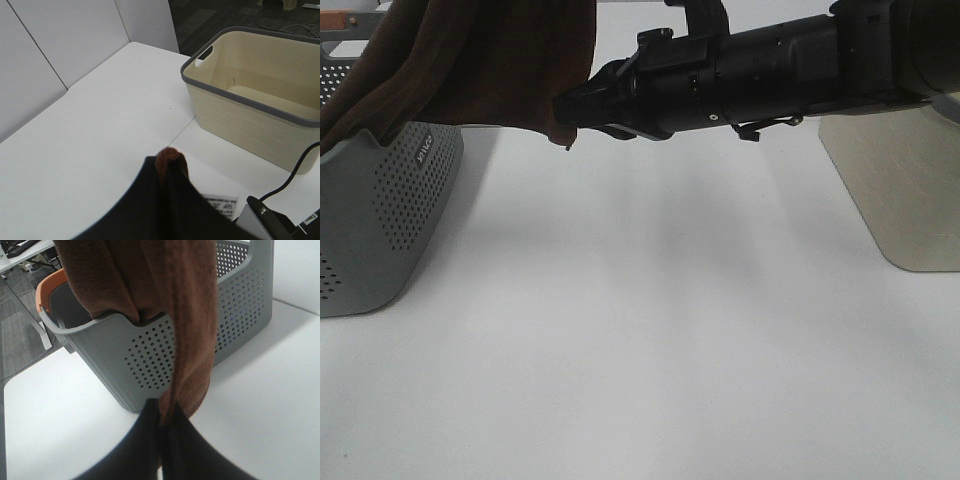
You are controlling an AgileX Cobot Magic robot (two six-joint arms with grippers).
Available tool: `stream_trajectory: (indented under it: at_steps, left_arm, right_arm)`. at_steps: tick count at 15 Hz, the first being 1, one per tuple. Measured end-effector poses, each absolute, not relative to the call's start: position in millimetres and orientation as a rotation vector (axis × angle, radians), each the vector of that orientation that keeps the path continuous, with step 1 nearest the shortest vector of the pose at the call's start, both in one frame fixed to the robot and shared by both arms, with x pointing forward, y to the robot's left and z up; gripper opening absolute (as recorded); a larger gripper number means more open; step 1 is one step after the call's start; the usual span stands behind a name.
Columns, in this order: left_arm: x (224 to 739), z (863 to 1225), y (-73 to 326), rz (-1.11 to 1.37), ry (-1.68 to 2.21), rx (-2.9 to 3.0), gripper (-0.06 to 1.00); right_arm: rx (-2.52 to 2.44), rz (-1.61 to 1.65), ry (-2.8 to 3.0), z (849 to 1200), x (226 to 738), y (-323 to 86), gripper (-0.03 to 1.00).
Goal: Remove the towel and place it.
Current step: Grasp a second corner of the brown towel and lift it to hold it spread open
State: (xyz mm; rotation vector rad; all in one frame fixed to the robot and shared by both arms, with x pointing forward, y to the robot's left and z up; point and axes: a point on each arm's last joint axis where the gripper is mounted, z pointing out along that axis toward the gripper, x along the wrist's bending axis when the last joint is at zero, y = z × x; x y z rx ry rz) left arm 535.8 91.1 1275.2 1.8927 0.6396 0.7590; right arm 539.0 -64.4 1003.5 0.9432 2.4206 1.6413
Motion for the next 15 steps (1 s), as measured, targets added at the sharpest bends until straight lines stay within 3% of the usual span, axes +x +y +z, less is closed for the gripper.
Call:
stream_trajectory:
  at_steps: [5,10,12,15]
  left_arm:
    - [542,1271,93,0.776,0.723,1.883,0.00]
    - [585,1227,83,0.855,0.940,1.931,0.00]
    - [606,1194,70,0.802,1.035,1.961,0.00]
    - [604,1198,71,0.801,1.033,1.948,0.00]
  right_arm:
    - [1.229,1.591,2.429,1006,536,-70,0.00]
    - [1.377,1.320,2.535,1034,521,-84,0.00]
    - [1.511,0.949,2.575,1054,519,-100,0.00]
    - [1.524,0.674,2.484,1087,519,-121,0.00]
